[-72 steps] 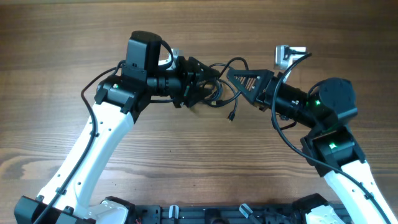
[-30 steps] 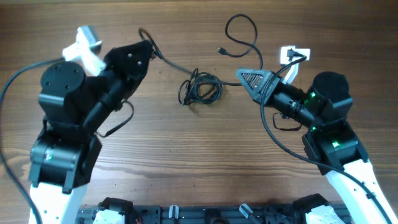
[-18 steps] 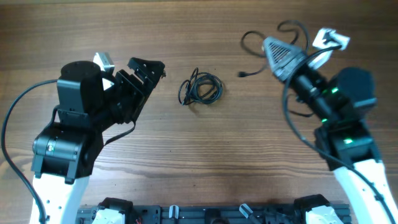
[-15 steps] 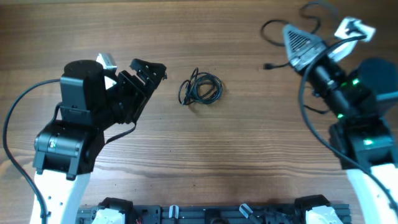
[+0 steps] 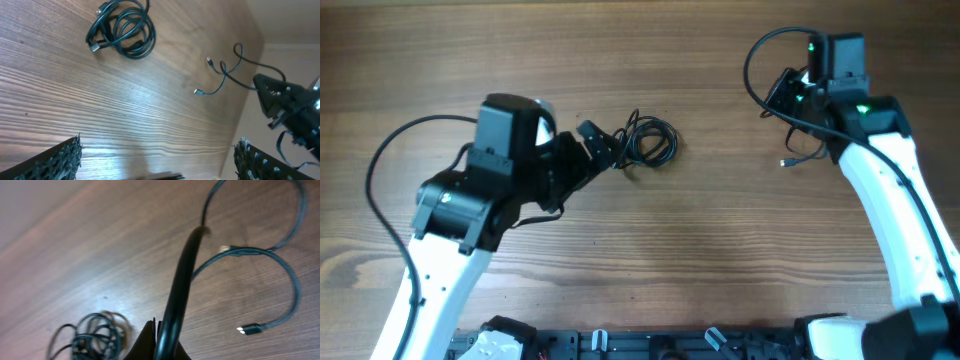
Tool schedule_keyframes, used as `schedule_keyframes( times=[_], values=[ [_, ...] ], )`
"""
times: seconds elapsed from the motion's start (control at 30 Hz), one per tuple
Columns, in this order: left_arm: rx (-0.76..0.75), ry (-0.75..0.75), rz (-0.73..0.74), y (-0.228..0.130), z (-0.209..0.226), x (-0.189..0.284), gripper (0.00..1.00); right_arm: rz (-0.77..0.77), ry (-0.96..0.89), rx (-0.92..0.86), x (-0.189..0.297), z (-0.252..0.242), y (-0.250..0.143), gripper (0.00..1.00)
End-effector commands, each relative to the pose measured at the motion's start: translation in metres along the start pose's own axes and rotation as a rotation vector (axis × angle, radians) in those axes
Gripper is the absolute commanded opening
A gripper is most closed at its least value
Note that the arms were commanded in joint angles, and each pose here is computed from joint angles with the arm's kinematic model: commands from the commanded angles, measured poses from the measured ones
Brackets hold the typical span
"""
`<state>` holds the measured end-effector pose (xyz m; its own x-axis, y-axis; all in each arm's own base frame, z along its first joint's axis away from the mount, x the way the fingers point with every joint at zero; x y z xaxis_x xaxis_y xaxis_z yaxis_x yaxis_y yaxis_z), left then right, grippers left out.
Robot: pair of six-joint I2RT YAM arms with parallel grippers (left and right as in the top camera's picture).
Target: Untangle cables
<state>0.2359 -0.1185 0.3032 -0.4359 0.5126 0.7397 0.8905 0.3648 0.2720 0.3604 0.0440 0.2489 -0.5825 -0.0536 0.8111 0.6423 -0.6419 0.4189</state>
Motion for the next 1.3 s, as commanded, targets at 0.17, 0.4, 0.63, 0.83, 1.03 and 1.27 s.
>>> schedule_keyframes(
  times=[0.17, 0.4, 0.63, 0.83, 1.03, 1.27],
  values=[
    [-0.025, 0.098, 0.055, 0.005, 0.006, -0.032, 1.0, -0.083, -0.438, 0.019, -0.046, -0.049, 0.002, 0.04],
    [-0.024, 0.101, 0.058, 0.005, 0.007, -0.034, 1.0, -0.35, -0.636, 0.039, -0.005, -0.063, 0.03, 0.04],
    [-0.024, 0.102, 0.059, 0.005, 0.007, -0.034, 1.0, -0.191, -0.513, 0.021, -0.038, -0.058, 0.01, 0.05],
    [-0.024, 0.102, 0.059, 0.005, 0.007, -0.034, 1.0, 0.121, -0.364, -0.011, -0.089, -0.049, -0.026, 0.04],
    [-0.024, 0.102, 0.059, 0.005, 0.007, -0.034, 1.0, 0.407, 0.013, 0.013, -0.096, -0.009, -0.052, 0.33],
    [-0.025, 0.119, 0.044, 0.007, 0.009, -0.034, 1.0, 0.446, 0.306, 0.018, -0.062, 0.037, -0.032, 0.97]
  ],
)
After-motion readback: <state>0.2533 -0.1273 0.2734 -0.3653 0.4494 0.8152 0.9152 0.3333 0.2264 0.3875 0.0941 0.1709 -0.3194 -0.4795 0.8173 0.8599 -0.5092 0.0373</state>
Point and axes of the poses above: each gripper's point midway between its finger pads, its own x axis back along the fingers, its own z axis along the line the jaws close on, y = z × x, the point moved 7 cm from there along x, back along the fingers, and after that the axes turned 11 degrees about -x, right-handed, at the moved point
